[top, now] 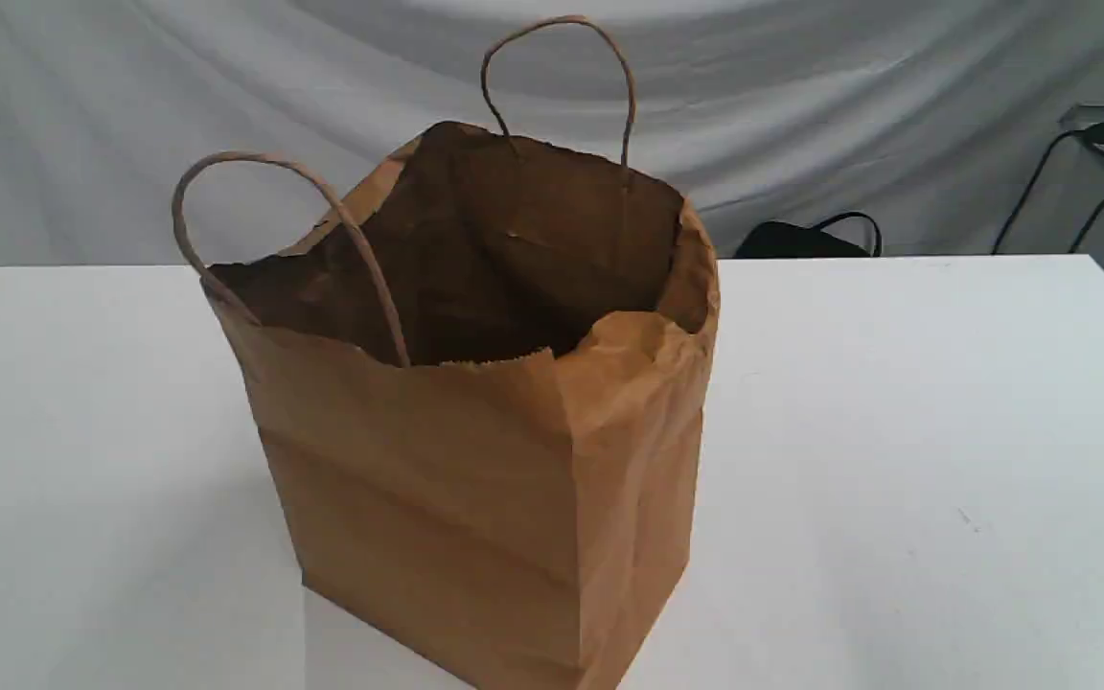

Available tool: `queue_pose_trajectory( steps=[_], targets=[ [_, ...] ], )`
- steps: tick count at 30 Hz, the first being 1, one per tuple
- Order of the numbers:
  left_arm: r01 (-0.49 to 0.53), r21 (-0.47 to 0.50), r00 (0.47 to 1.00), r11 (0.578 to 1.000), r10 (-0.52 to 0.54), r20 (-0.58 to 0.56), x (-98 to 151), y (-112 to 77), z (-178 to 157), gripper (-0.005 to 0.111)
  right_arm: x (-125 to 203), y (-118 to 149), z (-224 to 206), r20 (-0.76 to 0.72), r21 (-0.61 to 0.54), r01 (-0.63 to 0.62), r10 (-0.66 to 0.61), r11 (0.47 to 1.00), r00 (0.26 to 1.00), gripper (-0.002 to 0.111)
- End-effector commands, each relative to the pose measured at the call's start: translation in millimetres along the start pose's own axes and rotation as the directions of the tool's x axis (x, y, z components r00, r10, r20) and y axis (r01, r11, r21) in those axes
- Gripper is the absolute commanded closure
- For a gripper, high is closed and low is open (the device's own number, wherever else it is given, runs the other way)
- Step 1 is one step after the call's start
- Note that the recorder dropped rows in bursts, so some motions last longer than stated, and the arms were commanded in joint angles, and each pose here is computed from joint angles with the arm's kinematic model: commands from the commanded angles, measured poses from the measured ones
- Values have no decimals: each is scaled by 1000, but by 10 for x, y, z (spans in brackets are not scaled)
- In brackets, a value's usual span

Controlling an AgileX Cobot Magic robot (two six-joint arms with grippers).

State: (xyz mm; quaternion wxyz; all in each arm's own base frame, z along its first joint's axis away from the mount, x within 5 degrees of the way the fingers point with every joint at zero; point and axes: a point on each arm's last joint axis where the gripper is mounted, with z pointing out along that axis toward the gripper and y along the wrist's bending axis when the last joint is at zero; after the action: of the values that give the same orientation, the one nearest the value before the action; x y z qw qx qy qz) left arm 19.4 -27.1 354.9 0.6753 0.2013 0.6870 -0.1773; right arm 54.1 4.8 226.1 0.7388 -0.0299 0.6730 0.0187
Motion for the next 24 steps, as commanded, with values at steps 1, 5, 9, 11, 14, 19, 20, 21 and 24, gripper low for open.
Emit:
queue_pose_trajectory(
  steps=[1,5,9,11,14,19,20,21,24],
  targets=[
    [8,-4,1000,1000,-8,10,7,1,-2,107,85,-8,2,-14,13,22,-22,1000,1000,108],
    [8,-4,1000,1000,-8,10,7,1,-2,107,165,-18,6,-45,21,76,-75,997,996,108],
    [8,-4,1000,1000,-8,10,7,1,-2,107,228,-32,0,-116,29,91,-87,995,989,108],
    [8,-4,1000,1000,-8,10,7,1,-2,107,256,-36,-3,-148,26,119,-114,993,982,108],
    [8,-4,1000,1000,-8,10,7,1,-2,107,292,-38,-10,-187,24,123,-117,992,975,108],
    [8,-4,1000,1000,-8,10,7,1,-2,107,306,-18,-11,-198,24,2,3,1000,980,108],
    [8,-4,1000,1000,-8,10,7,1,-2,107,306,-15,-11,-197,24,-16,20,1000,980,108],
    [8,-4,1000,1000,-8,10,7,1,-2,107,305,-15,-11,-197,24,-18,23,1000,980,108],
    [8,-4,1000,1000,-8,10,7,1,-2,107,305,-15,-11,-197,24,-18,23,1000,980,108]
  ],
)
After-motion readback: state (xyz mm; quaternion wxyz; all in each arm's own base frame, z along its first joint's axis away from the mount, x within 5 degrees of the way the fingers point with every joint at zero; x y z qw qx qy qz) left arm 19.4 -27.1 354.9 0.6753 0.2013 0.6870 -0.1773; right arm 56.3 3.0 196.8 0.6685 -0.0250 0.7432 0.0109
